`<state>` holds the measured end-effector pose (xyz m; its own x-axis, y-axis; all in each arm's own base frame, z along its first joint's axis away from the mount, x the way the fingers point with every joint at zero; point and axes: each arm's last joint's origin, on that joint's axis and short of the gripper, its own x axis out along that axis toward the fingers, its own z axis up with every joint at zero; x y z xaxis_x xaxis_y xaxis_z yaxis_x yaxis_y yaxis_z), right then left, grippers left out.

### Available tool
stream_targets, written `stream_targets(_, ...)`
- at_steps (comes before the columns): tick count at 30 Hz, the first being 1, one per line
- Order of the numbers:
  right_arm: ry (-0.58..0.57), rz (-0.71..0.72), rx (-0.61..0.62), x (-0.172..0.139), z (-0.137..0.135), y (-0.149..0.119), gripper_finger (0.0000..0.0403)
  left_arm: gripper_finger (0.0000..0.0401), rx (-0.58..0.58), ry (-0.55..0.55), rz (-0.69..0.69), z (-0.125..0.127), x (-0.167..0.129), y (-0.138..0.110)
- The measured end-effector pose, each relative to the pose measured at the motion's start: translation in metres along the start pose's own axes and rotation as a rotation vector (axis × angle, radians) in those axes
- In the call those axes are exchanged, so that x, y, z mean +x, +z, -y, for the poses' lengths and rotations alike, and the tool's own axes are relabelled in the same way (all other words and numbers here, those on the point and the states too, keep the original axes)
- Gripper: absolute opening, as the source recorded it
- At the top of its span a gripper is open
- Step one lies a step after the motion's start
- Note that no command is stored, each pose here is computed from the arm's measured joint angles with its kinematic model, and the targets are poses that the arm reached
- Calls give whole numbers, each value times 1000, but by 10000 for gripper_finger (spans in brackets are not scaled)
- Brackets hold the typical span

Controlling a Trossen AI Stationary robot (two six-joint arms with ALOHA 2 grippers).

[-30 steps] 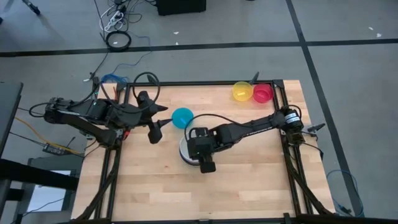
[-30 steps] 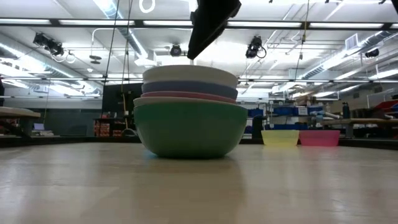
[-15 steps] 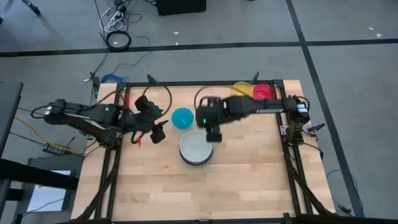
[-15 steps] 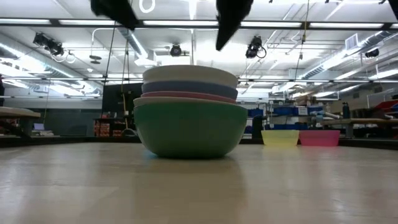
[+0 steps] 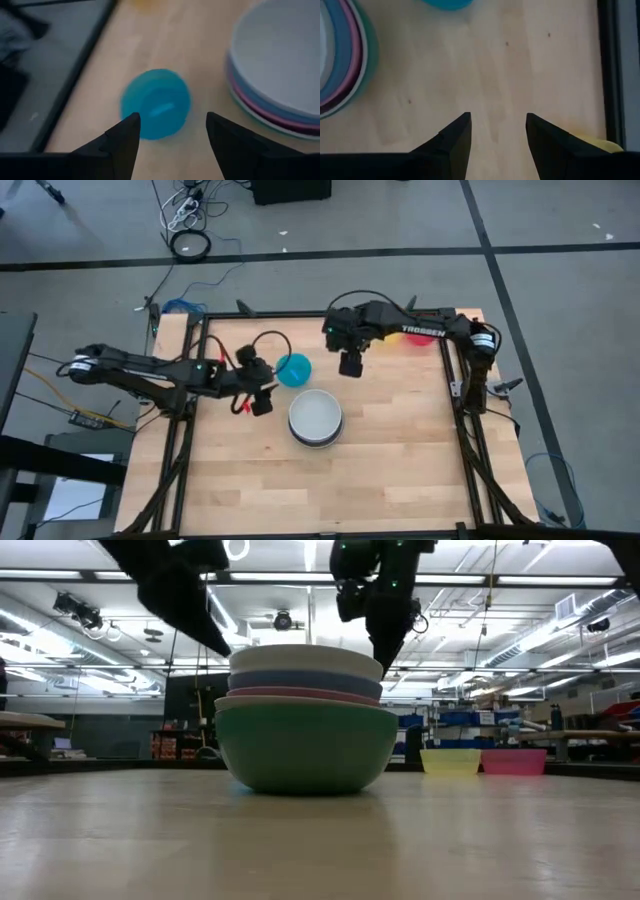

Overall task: Nest bowls inside each other
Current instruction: Stack the light blue bowl on top of the white bowl

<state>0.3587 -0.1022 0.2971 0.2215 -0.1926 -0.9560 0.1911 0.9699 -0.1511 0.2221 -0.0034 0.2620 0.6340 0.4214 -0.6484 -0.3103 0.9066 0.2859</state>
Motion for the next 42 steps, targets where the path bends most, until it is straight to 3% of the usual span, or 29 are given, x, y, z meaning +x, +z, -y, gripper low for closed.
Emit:
stream_targets(7,-19,107,72,-31,33,-13,172,231,118,-172,-10,-11,23,-15)
stream_targets(14,-57,217,152,-74,53,-35,172,211,189,-199,-82,-33,44,-25)
stream_targets(23,-66,324,181,-114,49,-56,171,207,236,-238,-178,-39,98,-36)
stream_targets(33,-134,397,237,-148,47,-82,171,207,294,-308,-251,-35,119,-27)
stream_targets(42,-196,439,282,-173,46,-106,171,188,305,-345,-354,-28,141,-36)
